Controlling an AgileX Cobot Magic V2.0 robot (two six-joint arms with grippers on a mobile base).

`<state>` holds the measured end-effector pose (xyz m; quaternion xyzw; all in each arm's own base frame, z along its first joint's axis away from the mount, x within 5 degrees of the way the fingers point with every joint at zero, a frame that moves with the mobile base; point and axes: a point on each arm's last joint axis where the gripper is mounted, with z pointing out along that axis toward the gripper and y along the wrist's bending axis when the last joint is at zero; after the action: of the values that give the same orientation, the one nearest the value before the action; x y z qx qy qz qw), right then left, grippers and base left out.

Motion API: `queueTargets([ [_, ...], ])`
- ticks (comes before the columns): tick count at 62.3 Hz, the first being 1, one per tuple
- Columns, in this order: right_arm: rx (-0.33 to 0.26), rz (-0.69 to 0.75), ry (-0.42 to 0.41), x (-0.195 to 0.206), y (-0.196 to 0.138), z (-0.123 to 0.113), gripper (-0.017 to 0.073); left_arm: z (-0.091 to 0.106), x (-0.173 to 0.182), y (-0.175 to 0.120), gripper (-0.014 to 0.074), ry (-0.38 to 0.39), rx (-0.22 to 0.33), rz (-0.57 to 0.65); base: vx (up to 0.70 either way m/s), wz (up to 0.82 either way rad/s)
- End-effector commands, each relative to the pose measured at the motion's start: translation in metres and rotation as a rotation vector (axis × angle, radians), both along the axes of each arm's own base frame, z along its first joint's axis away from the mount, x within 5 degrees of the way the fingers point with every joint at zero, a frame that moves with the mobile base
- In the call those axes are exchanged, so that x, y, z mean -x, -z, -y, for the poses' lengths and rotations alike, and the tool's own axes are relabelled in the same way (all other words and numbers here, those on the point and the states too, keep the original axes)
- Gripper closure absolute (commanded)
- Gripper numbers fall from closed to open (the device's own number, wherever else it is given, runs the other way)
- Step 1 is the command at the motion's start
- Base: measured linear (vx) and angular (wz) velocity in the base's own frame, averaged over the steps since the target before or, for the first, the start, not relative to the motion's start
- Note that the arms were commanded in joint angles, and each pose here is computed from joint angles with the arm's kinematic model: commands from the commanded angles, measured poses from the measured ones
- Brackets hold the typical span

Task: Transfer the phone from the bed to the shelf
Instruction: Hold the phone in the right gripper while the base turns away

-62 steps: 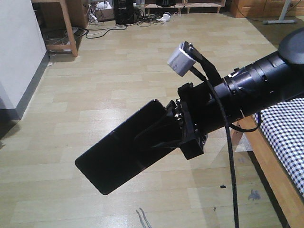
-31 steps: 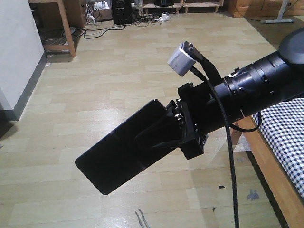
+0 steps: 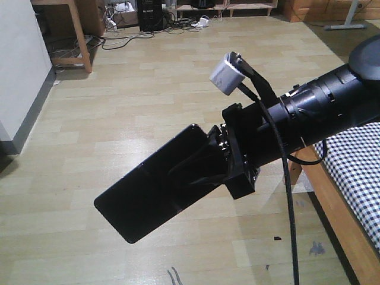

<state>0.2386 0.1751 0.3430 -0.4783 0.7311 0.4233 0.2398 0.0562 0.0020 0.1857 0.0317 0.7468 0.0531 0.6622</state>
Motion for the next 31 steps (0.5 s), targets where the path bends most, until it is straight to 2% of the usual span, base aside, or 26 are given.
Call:
queueTargets([
  [1, -0.093, 0.007, -0.053, 0.0141, -0.0241, 0.0005, 0.0561, 0.0002, 0.0013, -0.0145, 0.0592, 0.002, 0.011, 0.108, 0.07, 0.04],
  [31, -0.093, 0.007, -0.053, 0.0141, -0.0241, 0.0005, 0.0561, 0.0002, 0.0013, -0.0145, 0.0592, 0.002, 0.011, 0.108, 0.09, 0.09],
])
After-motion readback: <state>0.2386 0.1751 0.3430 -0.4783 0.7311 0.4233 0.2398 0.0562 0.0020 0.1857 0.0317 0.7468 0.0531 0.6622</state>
